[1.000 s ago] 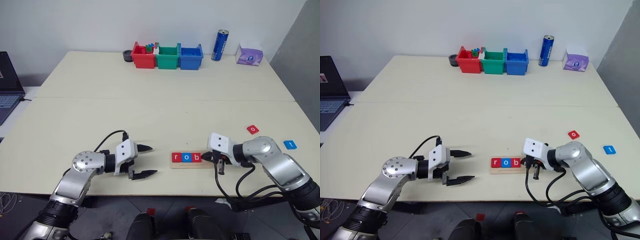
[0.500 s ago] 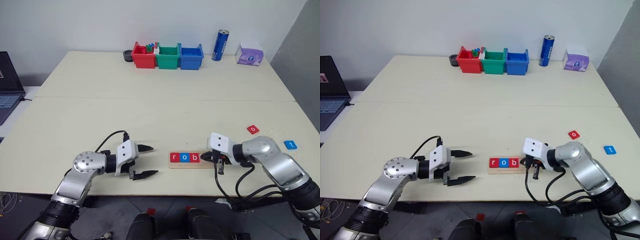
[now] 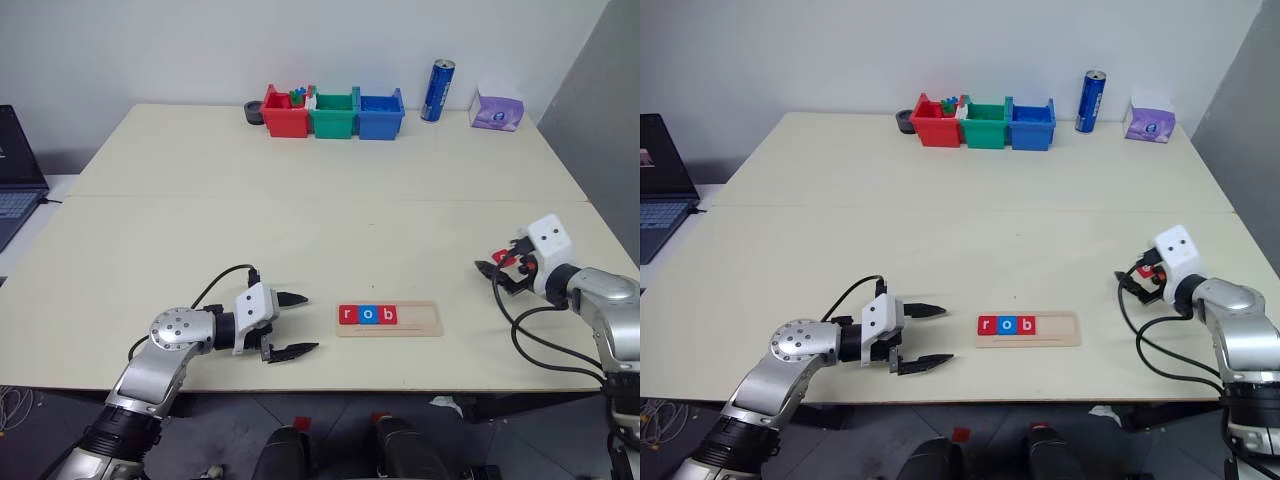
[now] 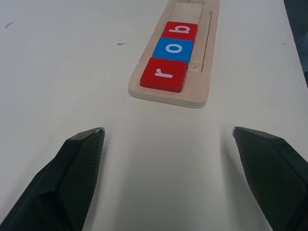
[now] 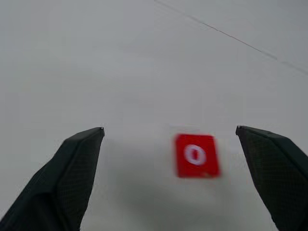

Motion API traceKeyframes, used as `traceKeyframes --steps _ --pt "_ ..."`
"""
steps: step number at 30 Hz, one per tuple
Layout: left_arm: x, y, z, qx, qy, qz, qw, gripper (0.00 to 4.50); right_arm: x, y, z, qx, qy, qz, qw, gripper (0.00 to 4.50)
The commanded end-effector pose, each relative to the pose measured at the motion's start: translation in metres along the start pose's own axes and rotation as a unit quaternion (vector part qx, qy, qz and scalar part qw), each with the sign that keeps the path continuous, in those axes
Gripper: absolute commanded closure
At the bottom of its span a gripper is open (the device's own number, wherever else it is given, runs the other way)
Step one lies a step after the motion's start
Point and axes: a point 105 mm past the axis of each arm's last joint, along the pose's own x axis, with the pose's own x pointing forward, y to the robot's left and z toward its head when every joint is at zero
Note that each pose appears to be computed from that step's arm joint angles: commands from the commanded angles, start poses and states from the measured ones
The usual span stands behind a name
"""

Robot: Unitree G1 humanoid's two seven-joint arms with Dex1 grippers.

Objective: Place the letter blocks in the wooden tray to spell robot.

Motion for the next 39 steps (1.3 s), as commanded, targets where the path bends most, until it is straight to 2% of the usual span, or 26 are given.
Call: traceKeyframes --steps 1,12,21,24,28,34,39 --pt "0.003 0.002 0.01 0.02 -0.013 -0.007 1.0 0.0 0.007 -0.011 0.003 0.022 -0.004 0.003 1.0 0.04" --pt "0.005 0.001 0.016 0.022 -0.015 -0.007 1.0 0.0 0.022 -0.01 -0.027 0.081 0.059 0.046 0.994 0.04" --pt "0.004 0.002 0.018 0.024 -0.013 -0.007 1.0 0.0 0.014 -0.007 -0.049 0.098 0.095 0.041 0.99 3.03" --pt "0.005 0.002 0.019 0.025 -0.014 -0.009 1.0 0.0 0.006 0.0 -0.044 0.084 0.074 0.042 0.993 3.04" --pt "0.007 0.002 0.018 0.026 -0.015 -0.011 0.999 0.0 -0.02 0.035 -0.037 0.084 0.029 0.058 0.994 3.04" --pt "0.012 0.002 0.021 0.028 -0.018 -0.019 0.999 0.0 -0.051 0.091 -0.047 0.152 0.028 -0.004 0.988 3.04" --pt "0.013 0.002 0.027 0.032 -0.019 -0.024 0.999 0.0 -0.06 0.12 -0.057 0.199 0.038 -0.068 0.977 3.04"
